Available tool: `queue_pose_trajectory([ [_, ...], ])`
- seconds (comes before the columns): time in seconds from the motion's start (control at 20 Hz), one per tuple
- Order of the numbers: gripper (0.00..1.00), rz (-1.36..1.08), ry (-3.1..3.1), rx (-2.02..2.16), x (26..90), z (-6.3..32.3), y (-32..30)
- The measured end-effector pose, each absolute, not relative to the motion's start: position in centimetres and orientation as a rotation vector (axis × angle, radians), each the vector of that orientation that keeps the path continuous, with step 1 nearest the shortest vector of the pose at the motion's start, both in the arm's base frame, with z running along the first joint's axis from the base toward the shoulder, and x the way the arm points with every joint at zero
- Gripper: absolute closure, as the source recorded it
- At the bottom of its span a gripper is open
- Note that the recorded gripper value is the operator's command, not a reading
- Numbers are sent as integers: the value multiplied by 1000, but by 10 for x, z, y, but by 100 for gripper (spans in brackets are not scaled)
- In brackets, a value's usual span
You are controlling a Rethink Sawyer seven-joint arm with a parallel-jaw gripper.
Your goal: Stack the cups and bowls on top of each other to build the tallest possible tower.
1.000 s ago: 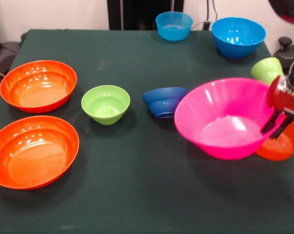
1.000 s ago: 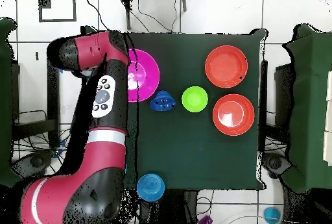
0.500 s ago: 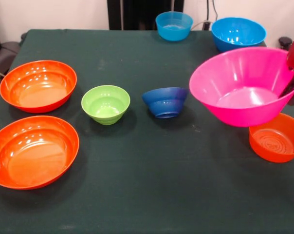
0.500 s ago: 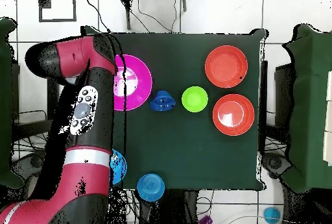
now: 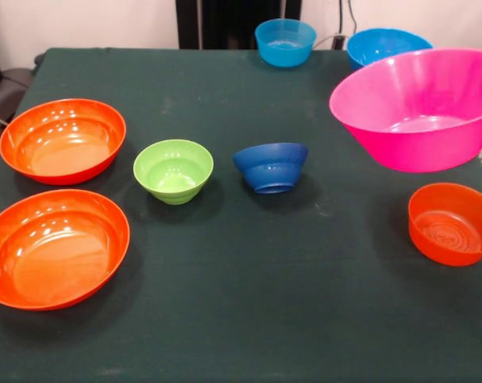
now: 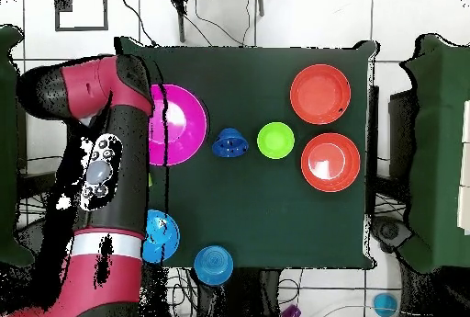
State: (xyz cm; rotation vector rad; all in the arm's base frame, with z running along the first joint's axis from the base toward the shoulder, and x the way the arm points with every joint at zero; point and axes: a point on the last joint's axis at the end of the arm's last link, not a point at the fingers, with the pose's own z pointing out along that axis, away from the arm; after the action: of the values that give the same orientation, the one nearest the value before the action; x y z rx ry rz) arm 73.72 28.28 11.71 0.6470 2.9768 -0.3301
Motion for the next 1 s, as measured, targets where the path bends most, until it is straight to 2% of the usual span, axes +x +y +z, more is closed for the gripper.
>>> queue_pose_trajectory([
  [0.4,100,-339,2983,638,736,107,285],
  [1.0,100,-410,3039,608,723,40,285],
])
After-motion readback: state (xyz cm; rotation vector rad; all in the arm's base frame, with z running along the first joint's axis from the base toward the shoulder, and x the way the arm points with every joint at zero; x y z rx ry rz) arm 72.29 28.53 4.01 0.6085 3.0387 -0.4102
